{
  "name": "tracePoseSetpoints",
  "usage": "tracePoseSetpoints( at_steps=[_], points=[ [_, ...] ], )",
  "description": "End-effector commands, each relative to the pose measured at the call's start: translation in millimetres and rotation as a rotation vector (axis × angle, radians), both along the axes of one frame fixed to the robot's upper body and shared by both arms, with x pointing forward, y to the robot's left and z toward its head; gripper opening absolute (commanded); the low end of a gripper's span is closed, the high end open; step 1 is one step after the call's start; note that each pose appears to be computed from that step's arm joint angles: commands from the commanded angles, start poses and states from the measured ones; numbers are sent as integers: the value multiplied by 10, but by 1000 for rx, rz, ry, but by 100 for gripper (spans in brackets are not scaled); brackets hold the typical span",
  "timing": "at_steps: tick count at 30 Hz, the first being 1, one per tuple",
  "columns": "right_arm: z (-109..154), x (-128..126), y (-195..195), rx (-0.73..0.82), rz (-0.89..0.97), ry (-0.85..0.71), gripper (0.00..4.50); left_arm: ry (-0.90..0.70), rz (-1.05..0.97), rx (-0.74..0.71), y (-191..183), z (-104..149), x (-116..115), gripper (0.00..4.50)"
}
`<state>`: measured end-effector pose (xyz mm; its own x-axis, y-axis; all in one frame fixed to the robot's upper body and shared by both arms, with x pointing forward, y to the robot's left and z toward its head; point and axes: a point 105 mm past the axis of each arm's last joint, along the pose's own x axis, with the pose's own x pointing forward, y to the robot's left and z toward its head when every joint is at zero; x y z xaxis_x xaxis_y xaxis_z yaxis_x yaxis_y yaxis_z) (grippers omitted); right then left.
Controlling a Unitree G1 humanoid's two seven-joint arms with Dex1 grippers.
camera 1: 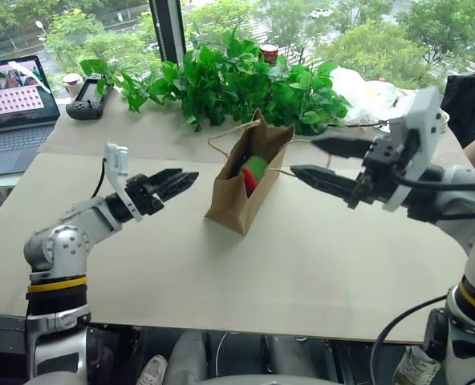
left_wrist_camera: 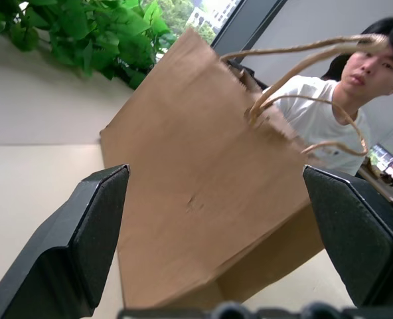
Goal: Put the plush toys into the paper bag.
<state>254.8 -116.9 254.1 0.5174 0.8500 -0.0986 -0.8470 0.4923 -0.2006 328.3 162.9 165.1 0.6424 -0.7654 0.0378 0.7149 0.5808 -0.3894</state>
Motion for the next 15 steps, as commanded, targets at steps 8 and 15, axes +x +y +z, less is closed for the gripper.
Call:
tracePoseSetpoints(
  at_steps=[8, 15],
  points=[
    [-686, 258, 40, -257, -117, 119, 3, -142, -72, 106, -140, 39, -91, 450],
    [-718, 805, 143, -258, -289, 80, 3, -198, -134, 246, -234, -83, -133, 450]
  ],
)
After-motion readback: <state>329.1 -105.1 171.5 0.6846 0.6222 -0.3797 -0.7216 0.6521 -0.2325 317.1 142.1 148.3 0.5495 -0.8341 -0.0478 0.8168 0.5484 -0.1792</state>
